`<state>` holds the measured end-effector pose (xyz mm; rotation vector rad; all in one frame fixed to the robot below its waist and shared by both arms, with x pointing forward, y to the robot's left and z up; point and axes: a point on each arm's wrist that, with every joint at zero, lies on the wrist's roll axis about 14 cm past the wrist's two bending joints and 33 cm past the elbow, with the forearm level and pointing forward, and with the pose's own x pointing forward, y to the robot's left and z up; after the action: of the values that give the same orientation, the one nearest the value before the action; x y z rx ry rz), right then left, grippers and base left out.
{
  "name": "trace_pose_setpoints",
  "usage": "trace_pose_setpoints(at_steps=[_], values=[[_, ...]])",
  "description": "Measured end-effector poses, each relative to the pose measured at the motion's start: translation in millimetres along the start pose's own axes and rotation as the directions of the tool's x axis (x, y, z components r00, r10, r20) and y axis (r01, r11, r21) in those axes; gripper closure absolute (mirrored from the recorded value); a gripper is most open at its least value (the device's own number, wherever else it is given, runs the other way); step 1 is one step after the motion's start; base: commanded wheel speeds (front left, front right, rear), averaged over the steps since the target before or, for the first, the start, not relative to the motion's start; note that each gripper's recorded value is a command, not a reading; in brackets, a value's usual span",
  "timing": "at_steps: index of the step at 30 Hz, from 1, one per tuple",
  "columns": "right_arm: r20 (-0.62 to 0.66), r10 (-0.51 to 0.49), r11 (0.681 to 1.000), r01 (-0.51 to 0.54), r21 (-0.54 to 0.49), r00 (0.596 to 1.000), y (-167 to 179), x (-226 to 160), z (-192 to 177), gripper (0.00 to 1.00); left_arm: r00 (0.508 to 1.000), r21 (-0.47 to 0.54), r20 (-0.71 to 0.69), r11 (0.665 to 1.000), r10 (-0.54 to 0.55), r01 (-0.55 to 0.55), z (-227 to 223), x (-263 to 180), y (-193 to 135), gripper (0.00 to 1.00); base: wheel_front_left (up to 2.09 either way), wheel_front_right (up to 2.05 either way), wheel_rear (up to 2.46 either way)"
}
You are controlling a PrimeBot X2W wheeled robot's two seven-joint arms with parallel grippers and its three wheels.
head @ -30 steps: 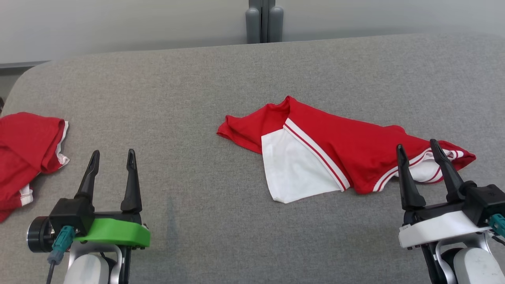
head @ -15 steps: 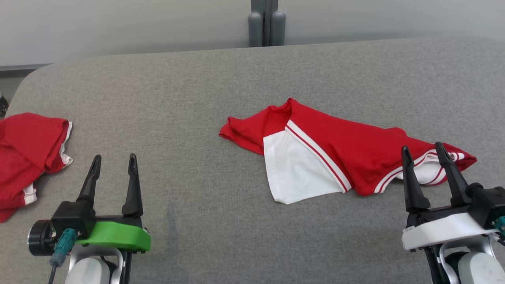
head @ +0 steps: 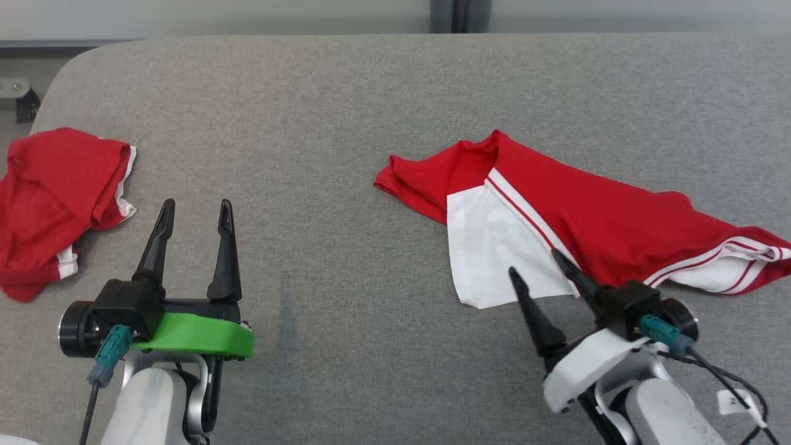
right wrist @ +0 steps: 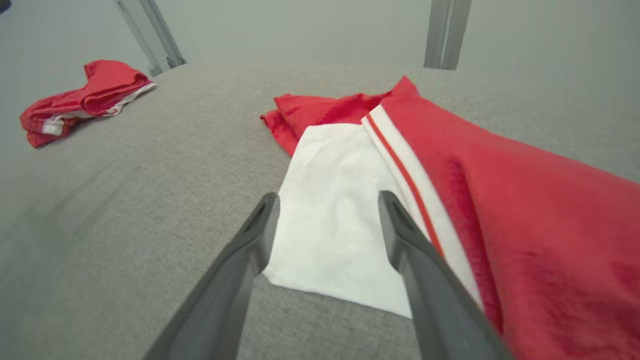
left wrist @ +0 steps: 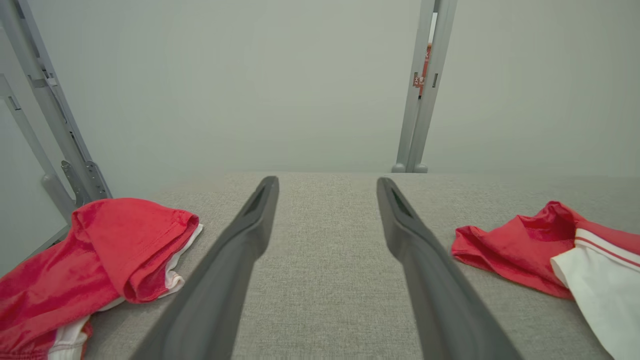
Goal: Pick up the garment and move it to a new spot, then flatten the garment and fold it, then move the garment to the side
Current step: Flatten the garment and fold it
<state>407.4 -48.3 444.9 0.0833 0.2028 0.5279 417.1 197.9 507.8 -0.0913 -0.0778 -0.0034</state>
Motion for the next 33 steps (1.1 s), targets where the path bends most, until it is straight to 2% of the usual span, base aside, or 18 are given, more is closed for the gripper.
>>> trace_pose_setpoints(at_steps=[3,8,9,10,11,16,20,24,29,33], values=[[-0.087,0.097,0.995,-0.096,0.019,0.991,27,11,-29,0.00,0.999,0.006,-0.016,1.000,0.030,-0.030,-6,-2,10,0.00,0.00,0.00,0.00],[-0.200,0.166,0.986,-0.164,0.024,0.966,41,19,-65,0.00,0.997,0.021,-0.039,0.997,0.068,-0.068,-13,-6,22,0.00,0.00,0.00,0.00],[-0.218,0.169,0.985,-0.169,0.019,0.961,40,20,-71,0.27,0.996,0.025,-0.043,0.997,0.076,-0.075,-15,-6,25,0.00,0.00,0.00,0.00],[-0.226,0.167,0.986,-0.167,0.019,0.960,38,22,-74,0.74,0.996,0.027,-0.046,0.996,0.082,-0.081,-16,-7,27,0.00,0.00,0.00,0.00],[-0.232,0.163,0.986,-0.163,0.017,0.959,37,24,-75,1.00,0.995,0.028,-0.047,0.996,0.087,-0.086,-16,-7,29,0.00,0.00,0.00,0.00],[-0.142,0.120,0.993,-0.118,0.026,0.983,24,28,-58,1.00,0.995,0.030,-0.037,0.995,0.091,-0.090,-14,-4,29,0.00,0.00,0.00,0.00],[0.027,0.051,0.998,-0.052,0.023,0.998,2,31,-13,1.00,0.997,0.031,-0.027,0.997,0.074,-0.073,-12,0,23,0.00,0.00,0.00,0.00],[0.191,-0.069,0.997,0.071,-0.004,0.979,-41,23,39,1.00,0.999,0.028,-0.021,0.999,0.047,-0.046,-11,4,14,0.00,0.00,0.00,0.00],[0.261,-0.253,0.962,0.272,-0.039,0.932,-111,-2,70,1.00,1.000,0.021,-0.019,1.000,0.017,-0.017,-13,10,4,0.00,0.00,0.00,0.00],[0.239,-0.399,0.907,0.420,-0.042,0.885,-168,-22,69,1.00,1.000,0.017,-0.027,1.000,-0.001,0.001,-17,15,-2,0.00,0.00,0.00,0.00]])
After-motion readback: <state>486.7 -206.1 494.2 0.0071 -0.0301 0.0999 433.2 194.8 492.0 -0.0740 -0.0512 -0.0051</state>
